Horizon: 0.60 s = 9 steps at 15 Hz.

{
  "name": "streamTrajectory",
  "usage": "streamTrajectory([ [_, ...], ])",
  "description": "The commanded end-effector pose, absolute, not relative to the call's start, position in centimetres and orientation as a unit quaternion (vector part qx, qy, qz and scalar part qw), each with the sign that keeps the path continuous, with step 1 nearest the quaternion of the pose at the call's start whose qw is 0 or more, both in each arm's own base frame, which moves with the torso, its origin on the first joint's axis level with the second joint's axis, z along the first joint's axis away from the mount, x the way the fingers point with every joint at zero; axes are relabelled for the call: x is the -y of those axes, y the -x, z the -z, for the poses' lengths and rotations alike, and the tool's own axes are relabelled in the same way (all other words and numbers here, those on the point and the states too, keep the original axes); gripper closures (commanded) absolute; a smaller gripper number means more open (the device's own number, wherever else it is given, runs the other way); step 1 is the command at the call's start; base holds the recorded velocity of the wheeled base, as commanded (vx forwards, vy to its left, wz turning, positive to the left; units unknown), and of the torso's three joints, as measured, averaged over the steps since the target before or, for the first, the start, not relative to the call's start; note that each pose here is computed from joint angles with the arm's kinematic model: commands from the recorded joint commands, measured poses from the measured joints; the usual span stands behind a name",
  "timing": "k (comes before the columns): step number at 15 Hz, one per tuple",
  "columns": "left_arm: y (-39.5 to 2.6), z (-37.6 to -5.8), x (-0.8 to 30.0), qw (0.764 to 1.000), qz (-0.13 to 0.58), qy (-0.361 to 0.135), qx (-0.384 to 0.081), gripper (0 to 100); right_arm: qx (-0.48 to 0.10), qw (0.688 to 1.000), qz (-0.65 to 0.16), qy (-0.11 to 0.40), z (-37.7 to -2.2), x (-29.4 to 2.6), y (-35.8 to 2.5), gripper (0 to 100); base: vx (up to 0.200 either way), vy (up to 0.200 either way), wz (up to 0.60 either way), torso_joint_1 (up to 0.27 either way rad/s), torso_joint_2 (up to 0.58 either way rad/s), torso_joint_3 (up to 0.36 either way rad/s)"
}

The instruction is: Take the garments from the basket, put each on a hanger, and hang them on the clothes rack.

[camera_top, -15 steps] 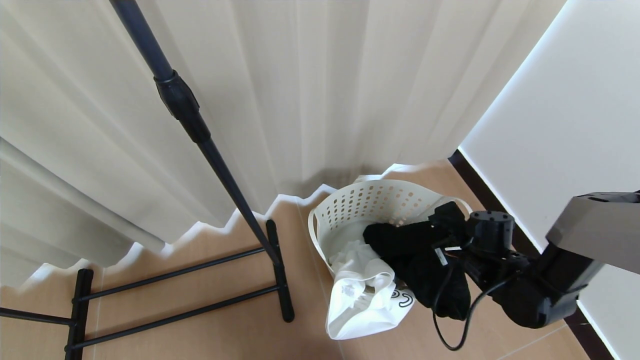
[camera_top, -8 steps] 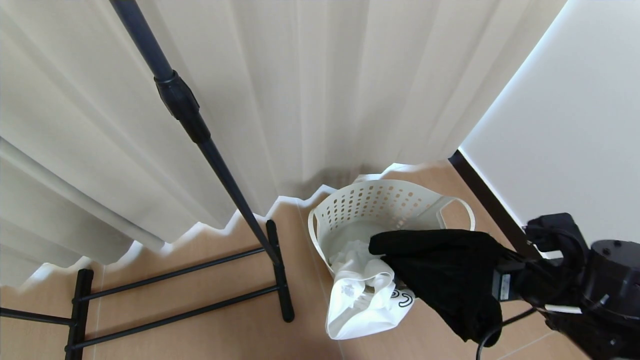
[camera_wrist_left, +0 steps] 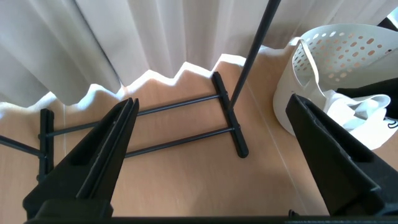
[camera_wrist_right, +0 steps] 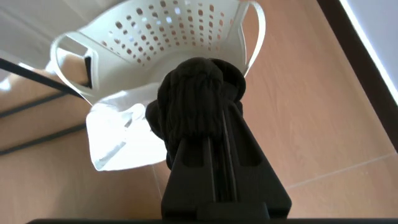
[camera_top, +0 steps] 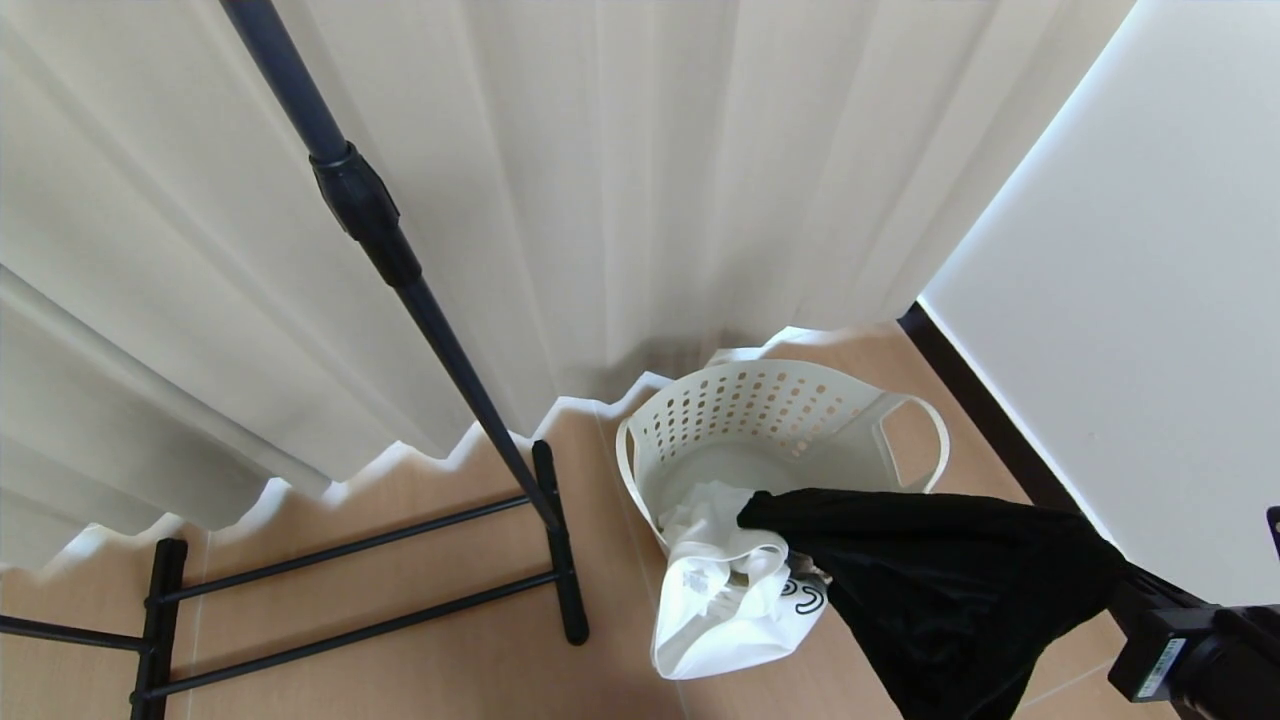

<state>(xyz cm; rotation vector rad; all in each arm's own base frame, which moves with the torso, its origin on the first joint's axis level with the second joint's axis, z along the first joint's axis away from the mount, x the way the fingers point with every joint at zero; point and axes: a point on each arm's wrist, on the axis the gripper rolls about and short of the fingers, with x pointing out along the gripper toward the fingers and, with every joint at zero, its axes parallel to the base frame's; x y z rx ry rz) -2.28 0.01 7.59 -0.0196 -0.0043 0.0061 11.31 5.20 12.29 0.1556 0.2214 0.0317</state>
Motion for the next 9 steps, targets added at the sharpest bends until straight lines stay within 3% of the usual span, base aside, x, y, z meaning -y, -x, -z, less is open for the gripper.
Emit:
streamTrajectory([
  [1, 2.28, -7.6, -0.01, 1.0, -0.003, 0.012, 0.002, 0, -0.09, 0.992, -0.019, -0.089, -12.83, -4.89, -10.72, 100, 0.0, 0.0, 0.0, 0.0, 0.0, 0.0],
  [9, 2.28, -7.6, -0.03, 1.0, -0.005, 0.012, 0.002, 0, -0.101, 0.991, -0.019, -0.083, -12.32, -4.83, -10.57, 100, 0.0, 0.0, 0.0, 0.0, 0.0, 0.0],
])
